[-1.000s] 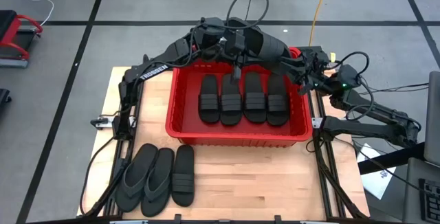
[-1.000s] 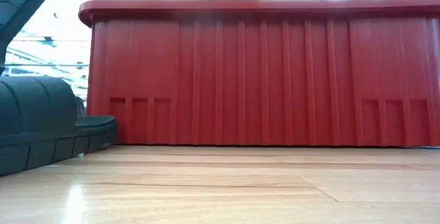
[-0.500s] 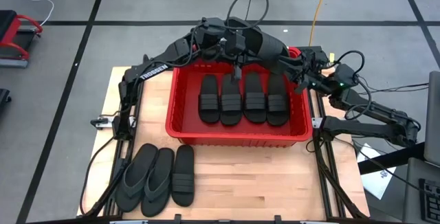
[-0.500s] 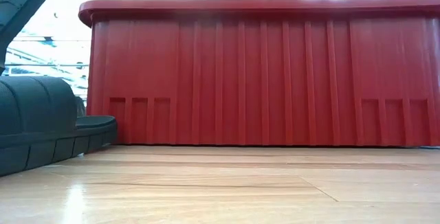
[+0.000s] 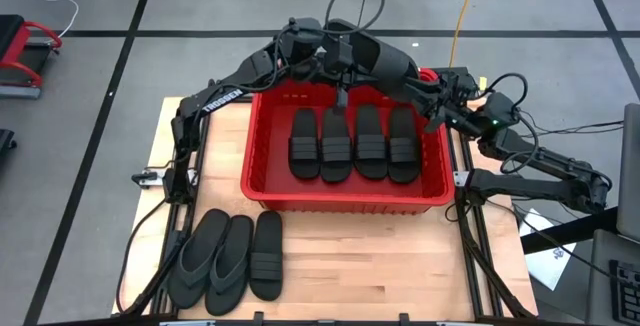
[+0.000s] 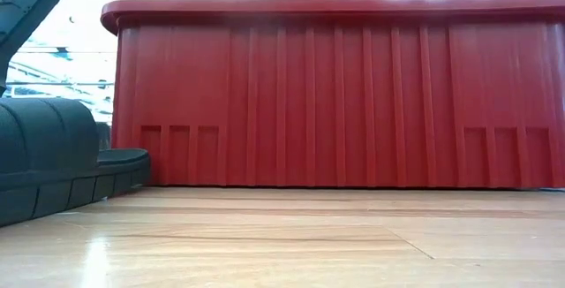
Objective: Pick and place slides into bin
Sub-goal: Put the black slipper into the red organizer bin
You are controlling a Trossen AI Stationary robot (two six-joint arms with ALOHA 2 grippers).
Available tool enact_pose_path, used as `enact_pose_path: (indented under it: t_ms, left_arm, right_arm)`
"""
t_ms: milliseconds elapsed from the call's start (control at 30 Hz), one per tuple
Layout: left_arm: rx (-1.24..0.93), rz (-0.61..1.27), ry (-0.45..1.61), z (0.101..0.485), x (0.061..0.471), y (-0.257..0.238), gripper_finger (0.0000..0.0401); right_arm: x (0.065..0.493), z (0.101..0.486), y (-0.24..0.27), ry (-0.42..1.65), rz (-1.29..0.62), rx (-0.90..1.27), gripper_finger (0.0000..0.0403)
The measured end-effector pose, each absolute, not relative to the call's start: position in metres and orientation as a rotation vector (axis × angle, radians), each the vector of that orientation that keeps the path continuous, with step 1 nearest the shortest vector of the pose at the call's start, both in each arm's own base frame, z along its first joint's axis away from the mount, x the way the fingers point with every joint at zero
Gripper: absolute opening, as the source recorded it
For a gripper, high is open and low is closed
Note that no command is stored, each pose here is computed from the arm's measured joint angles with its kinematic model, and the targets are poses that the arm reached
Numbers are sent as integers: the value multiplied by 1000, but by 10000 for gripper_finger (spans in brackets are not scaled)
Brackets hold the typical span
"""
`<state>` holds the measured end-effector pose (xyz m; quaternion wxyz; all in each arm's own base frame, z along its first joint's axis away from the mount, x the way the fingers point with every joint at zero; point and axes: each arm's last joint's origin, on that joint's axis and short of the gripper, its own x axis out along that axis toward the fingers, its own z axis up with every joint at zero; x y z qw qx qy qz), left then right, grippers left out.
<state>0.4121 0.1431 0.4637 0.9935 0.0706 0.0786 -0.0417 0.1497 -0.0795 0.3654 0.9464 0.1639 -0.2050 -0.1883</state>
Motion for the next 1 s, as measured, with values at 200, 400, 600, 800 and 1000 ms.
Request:
enact_pose_path:
  t_ms: [200,400,600,800,1000]
  left_arm:
    - [187,-125,151,464,413,137,0]
    - [180,-146,148,465,412,136,0]
    - [162,-142,142,467,412,135,0]
    - [136,-147,146,467,411,135,0]
    - [117,-147,170,463,413,136,0]
  right_arm:
    - [157,361,-83,-376,-393,277,134]
    - [164,359,-88,-365,-396,198,148]
    - [167,363,-90,-377,-432,-41,152]
    - [168,358,-90,-261,-479,-331,152]
    - [170,349,-94,-133,-553,-389,151]
